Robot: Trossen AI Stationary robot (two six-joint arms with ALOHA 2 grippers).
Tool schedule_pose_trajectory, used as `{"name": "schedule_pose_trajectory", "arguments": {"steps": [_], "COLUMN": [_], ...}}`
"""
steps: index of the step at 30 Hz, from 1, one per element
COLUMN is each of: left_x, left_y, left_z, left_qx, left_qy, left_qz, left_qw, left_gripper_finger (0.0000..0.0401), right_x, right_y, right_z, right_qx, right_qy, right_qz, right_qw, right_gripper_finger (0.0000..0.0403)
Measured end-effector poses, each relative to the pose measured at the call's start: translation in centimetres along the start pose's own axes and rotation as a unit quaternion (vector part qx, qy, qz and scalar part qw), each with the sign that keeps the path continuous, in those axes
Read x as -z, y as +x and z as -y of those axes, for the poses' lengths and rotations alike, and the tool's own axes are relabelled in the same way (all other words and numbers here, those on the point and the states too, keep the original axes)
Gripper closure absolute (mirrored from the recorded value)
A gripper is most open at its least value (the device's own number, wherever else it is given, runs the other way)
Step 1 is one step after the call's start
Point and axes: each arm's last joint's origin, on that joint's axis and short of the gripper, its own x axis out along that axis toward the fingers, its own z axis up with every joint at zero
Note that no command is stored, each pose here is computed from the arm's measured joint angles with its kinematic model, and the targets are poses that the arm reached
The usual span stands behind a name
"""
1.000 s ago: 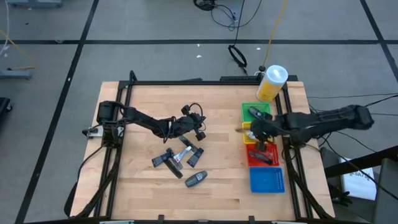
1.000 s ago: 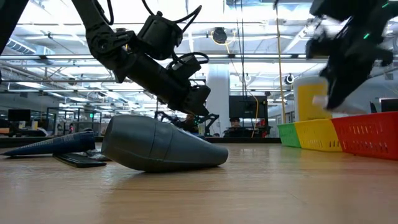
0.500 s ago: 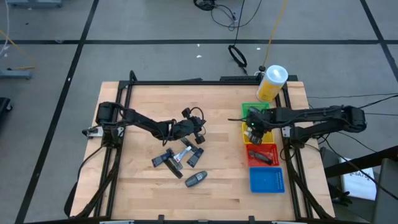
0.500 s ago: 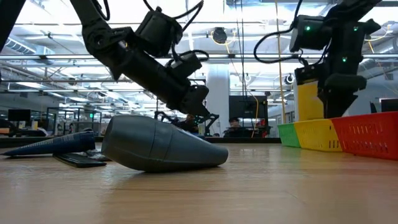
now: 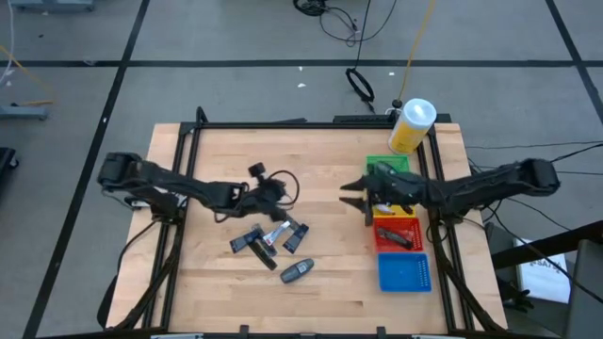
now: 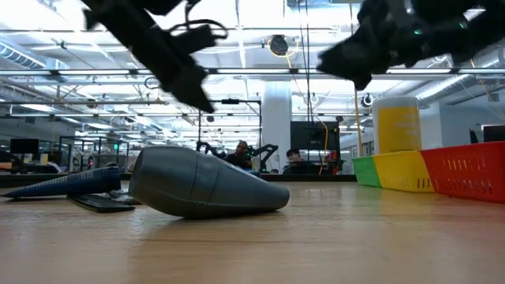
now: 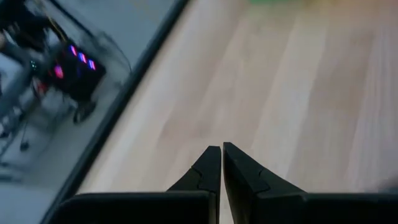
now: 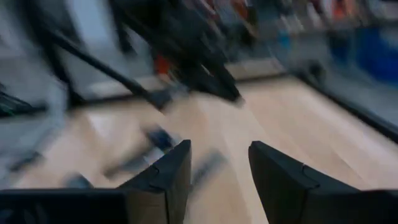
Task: Pick & Place Travel size toiletries
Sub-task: Put the gray deodorant into the green basket
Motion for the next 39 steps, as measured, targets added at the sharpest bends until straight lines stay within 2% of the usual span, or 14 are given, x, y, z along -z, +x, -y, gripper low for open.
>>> {"name": "schedule_pose_trajectory", "arguments": {"steps": [2, 4, 10, 16, 20, 23, 26, 31, 39], "left_x": [0.8, 1.7, 3.4, 3.8, 4.0, 4.1, 4.0, 4.9, 8.0], "left_y": [-1.0, -2.0, -3.3, -3.9, -5.0, -5.8, -6.1, -6.2, -5.8], "left_z": [-0.5, -0.9, -0.4, 2.1, 3.5, 4.5, 5.3, 7.3, 11.6], "left_qx": [0.004, 0.004, -0.002, 0.017, 0.034, 0.037, 0.034, 0.044, 0.049], "left_qy": [-0.006, -0.017, -0.071, -0.100, -0.124, -0.138, -0.151, -0.159, -0.171], "left_qz": [-0.040, -0.078, -0.143, -0.133, -0.120, -0.098, -0.073, -0.068, -0.089], "left_qw": [0.999, 0.997, 0.987, 0.986, 0.984, 0.985, 0.985, 0.984, 0.980], "left_gripper_finger": [0.0380, 0.0380, 0.0380, 0.0380, 0.0380, 0.0380, 0.0380, 0.0380, 0.0380], "right_x": [1.3, 2.2, 3.9, 5.1, 5.8, 5.9, 5.6, 6.1, 9.5], "right_y": [0.0, 0.2, 3.1, 6.5, 8.2, 9.2, 9.8, 10.7, 14.9], "right_z": [-0.3, -0.5, -2.0, -2.9, -3.2, -4.0, -5.5, -8.1, -12.5], "right_qx": [-0.029, -0.057, -0.097, -0.102, -0.099, -0.126, -0.165, -0.203, -0.242], "right_qy": [-0.002, -0.004, -0.010, -0.034, -0.036, -0.047, -0.064, -0.097, -0.101], "right_qz": [0.049, 0.068, 0.047, 0.017, -0.051, -0.117, -0.155, -0.155, -0.174], "right_qw": [0.998, 0.996, 0.994, 0.994, 0.993, 0.984, 0.972, 0.962, 0.949], "right_gripper_finger": [0.0252, 0.0250, 0.0231, 0.0209, 0.0191, 0.0169, 0.0143, 0.0112, 0.0113]}}
